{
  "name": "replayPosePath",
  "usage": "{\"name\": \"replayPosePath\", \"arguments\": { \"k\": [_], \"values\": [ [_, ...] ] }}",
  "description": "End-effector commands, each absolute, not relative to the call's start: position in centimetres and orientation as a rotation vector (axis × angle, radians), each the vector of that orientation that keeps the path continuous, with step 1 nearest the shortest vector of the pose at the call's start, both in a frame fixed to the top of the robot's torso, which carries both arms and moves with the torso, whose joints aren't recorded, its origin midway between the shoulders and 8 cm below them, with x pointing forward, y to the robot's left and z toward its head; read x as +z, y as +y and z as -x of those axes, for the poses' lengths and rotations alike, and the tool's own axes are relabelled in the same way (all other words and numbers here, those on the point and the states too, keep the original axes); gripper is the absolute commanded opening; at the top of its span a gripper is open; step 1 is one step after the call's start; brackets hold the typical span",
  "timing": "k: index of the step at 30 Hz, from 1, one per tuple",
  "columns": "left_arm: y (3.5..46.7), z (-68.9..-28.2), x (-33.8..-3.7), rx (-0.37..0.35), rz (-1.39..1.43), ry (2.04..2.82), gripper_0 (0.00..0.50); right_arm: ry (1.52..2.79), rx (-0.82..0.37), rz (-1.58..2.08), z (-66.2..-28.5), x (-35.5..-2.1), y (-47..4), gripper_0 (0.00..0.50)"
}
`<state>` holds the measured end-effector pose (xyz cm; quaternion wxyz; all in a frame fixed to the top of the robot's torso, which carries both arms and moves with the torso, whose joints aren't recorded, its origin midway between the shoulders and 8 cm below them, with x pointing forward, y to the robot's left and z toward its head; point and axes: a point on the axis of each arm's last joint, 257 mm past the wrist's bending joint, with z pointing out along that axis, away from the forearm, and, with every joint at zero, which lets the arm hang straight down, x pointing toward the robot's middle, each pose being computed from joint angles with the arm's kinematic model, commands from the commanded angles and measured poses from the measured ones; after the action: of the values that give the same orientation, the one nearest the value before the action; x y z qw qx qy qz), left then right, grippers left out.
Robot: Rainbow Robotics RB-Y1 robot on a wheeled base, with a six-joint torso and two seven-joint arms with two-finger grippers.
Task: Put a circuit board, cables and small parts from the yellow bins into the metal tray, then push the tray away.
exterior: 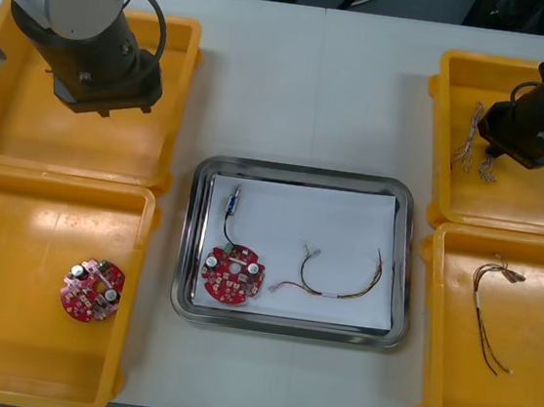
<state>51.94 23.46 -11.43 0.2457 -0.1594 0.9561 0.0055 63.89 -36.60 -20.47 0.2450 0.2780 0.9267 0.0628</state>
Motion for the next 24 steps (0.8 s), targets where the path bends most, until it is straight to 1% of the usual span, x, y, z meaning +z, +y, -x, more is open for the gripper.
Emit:
{"name": "replayPosePath", "arguments": {
  "k": [1,7,13,16,18,21,24],
  "values": [
    [25.7,-54.2,-6.7,-0.003,0.522,2.520,0.500,2.526,0.198,-0.760,-64.1,-19.8,-36.1,0.000],
    [27.8,-56.7,-5.3,-0.065,0.655,2.476,0.500,2.558,0.165,-0.723,-63.5,-16.1,-36.8,0.000],
    [29.8,-58.1,-4.4,-0.080,0.771,2.447,0.500,2.549,0.134,-0.674,-63.0,-12.0,-37.4,0.000],
    [30.7,-58.8,-4.1,-0.121,0.831,2.424,0.500,2.550,0.120,-0.649,-62.2,-10.4,-37.6,0.000],
    [31.3,-59.5,-3.5,-0.149,0.873,2.390,0.500,2.562,0.104,-0.629,-61.1,-9.3,-37.8,0.000],
    [32.5,-60.4,-3.5,-0.159,0.925,2.355,0.500,2.573,0.083,-0.604,-59.6,-8.1,-38.0,0.000],
    [33.6,-60.9,-4.0,-0.149,0.961,2.333,0.500,2.581,0.063,-0.581,-58.3,-7.2,-38.1,0.000]
  ]
}}
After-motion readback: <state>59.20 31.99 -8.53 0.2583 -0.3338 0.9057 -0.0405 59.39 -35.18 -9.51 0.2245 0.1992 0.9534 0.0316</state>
